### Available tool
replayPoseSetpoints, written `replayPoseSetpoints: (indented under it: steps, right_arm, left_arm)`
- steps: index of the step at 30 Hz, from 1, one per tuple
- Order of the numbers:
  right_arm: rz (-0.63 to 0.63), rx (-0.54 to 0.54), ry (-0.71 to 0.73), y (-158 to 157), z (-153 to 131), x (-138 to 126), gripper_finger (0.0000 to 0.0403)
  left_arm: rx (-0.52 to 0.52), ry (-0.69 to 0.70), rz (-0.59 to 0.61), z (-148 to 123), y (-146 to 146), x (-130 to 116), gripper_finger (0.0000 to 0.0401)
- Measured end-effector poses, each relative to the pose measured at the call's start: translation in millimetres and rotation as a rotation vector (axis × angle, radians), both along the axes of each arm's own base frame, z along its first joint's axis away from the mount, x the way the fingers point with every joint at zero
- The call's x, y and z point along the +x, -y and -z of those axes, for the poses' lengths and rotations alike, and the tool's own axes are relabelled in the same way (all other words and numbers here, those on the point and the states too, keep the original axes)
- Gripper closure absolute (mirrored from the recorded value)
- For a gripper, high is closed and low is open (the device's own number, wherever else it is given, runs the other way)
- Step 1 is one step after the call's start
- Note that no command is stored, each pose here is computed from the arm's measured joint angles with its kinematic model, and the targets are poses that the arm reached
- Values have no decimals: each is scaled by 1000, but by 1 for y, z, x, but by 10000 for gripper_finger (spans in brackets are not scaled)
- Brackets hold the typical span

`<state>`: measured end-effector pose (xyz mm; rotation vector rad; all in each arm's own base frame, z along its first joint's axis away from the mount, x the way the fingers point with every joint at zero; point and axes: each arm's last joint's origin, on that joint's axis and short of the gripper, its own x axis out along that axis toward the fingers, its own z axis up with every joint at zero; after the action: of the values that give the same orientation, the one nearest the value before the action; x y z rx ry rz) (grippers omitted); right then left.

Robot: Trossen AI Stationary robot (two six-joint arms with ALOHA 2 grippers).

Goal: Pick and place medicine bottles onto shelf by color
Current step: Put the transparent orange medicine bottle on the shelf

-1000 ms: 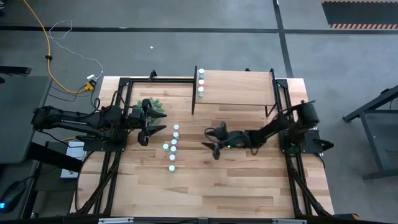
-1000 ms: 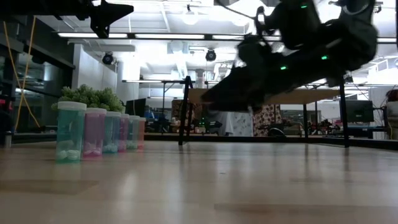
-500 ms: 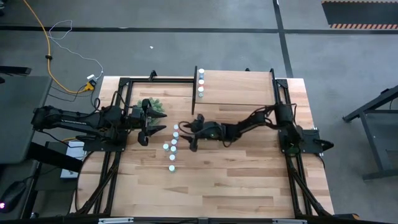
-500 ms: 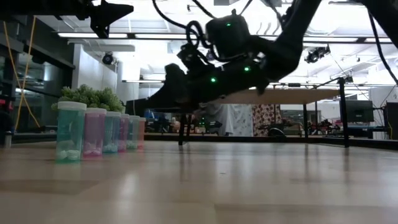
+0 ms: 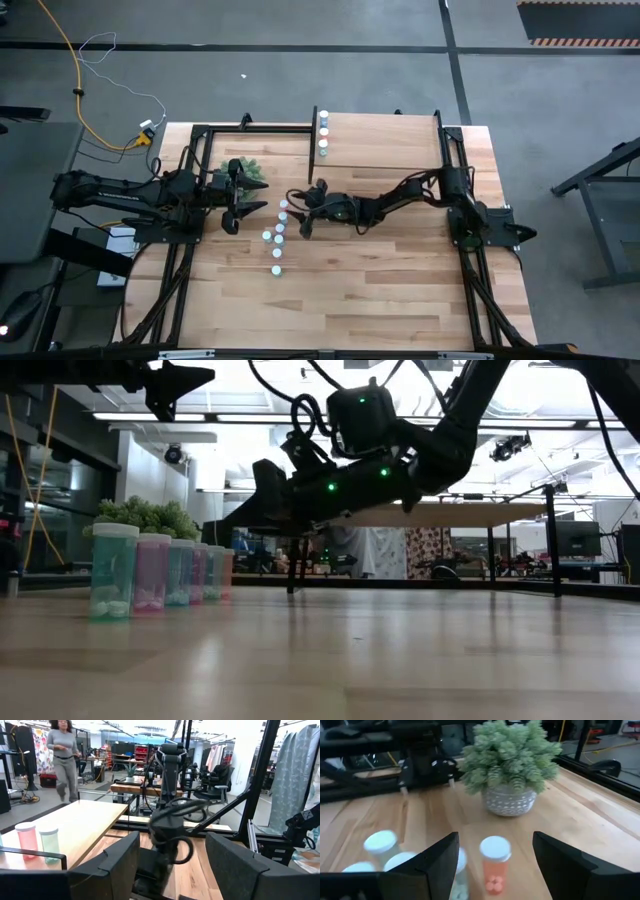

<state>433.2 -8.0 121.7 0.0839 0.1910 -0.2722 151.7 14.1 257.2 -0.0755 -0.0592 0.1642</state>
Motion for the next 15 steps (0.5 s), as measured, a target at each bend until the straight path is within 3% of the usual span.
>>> replayPoseSetpoints:
  steps: [11,15]
  right_arm:
    - [24,38,23,9,-2,13,158]
    - [12,25,-59,9,3,24,158]
  left_arm:
    - [1,6,-3,-1,0,0,185]
    - [1,7,-3,-1,0,0,185]
